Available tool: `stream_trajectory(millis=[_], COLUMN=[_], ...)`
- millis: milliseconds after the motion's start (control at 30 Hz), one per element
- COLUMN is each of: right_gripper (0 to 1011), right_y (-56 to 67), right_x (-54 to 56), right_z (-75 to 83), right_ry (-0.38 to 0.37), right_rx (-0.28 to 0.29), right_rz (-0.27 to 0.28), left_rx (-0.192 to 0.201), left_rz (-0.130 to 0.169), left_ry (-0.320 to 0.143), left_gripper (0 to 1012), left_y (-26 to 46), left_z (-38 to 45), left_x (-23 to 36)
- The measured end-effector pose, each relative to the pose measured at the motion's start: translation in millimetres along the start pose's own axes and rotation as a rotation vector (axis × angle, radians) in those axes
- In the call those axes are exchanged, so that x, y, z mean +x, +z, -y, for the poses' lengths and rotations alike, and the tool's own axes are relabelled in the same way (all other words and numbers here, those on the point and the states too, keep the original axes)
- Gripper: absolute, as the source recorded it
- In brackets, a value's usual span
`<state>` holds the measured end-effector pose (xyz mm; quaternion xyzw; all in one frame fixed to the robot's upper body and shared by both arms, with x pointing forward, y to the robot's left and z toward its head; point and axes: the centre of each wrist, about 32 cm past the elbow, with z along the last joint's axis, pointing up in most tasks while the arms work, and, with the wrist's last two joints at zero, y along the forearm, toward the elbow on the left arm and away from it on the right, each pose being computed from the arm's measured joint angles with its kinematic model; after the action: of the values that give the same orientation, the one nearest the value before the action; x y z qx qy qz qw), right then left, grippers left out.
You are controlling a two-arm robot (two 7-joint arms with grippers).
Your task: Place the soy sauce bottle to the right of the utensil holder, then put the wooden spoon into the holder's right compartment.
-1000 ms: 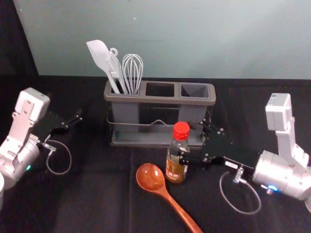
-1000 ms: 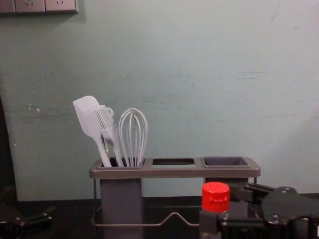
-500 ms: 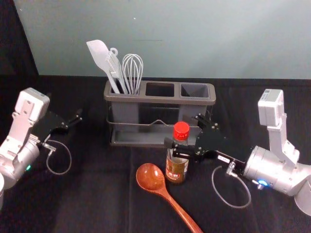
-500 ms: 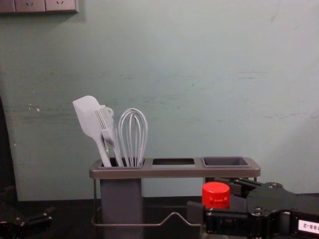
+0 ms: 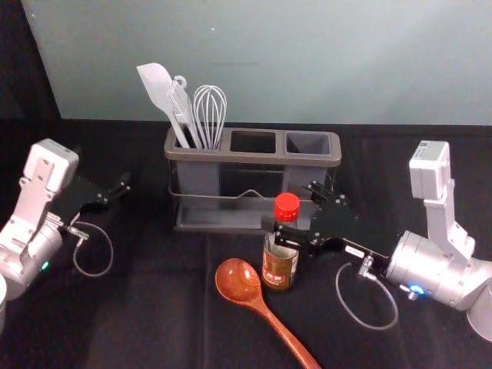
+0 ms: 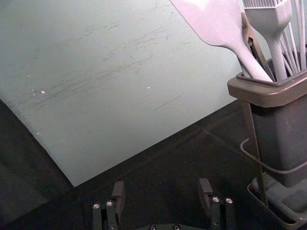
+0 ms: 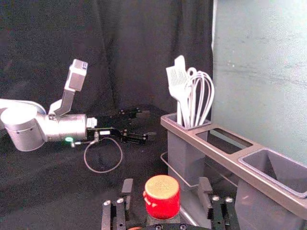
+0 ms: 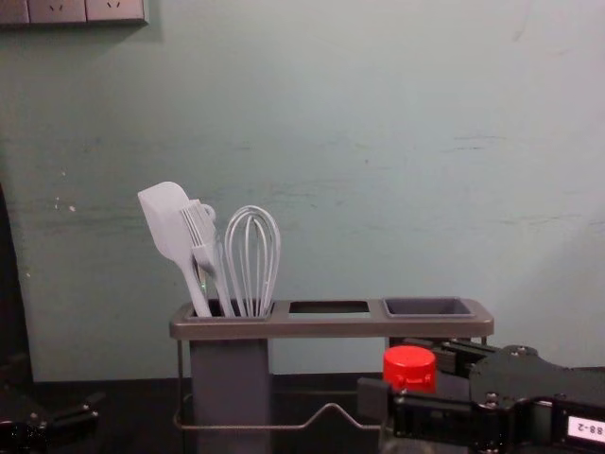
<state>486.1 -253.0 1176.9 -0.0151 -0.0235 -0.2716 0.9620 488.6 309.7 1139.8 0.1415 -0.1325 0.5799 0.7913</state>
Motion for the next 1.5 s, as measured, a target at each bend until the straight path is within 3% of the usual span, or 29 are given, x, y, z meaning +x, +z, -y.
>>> stream_trajectory(millis=[33, 533, 800, 1033, 1267, 1500], right_gripper=[889, 400, 385, 385, 385, 385], right_y=[0.0, 0.3, 0.7, 10.6, 25.1, 32.6], right_x=[0.0, 0.1, -0.1, -3.6, -6.7, -5.5], right_z=[0.0, 0.5, 0.7, 5.7, 28.8, 70.5], right_ry=[0.000, 0.000, 0.000, -0.003, -0.022, -0.081], right_rx=[0.000, 0.000, 0.001, 0.008, 0.006, 0.001], right_rz=[0.000, -0.001, 0.000, 0.028, 0.064, 0.086], left_rx=[0.000, 0.000, 0.000, 0.000, 0.000, 0.000], left_rz=[0.000, 0.000, 0.000, 0.000, 0.000, 0.000], left_ry=[0.000, 0.000, 0.000, 0.000, 0.000, 0.000], left_gripper=[1005, 1005, 1005, 1005, 1005, 1005], left_y=[0.0, 0.0, 0.0, 0.0, 0.0, 0.0], left_z=[0.0, 0.0, 0.0, 0.0, 0.0, 0.0], left_x=[0.0, 0.0, 0.0, 0.0, 0.0, 0.0])
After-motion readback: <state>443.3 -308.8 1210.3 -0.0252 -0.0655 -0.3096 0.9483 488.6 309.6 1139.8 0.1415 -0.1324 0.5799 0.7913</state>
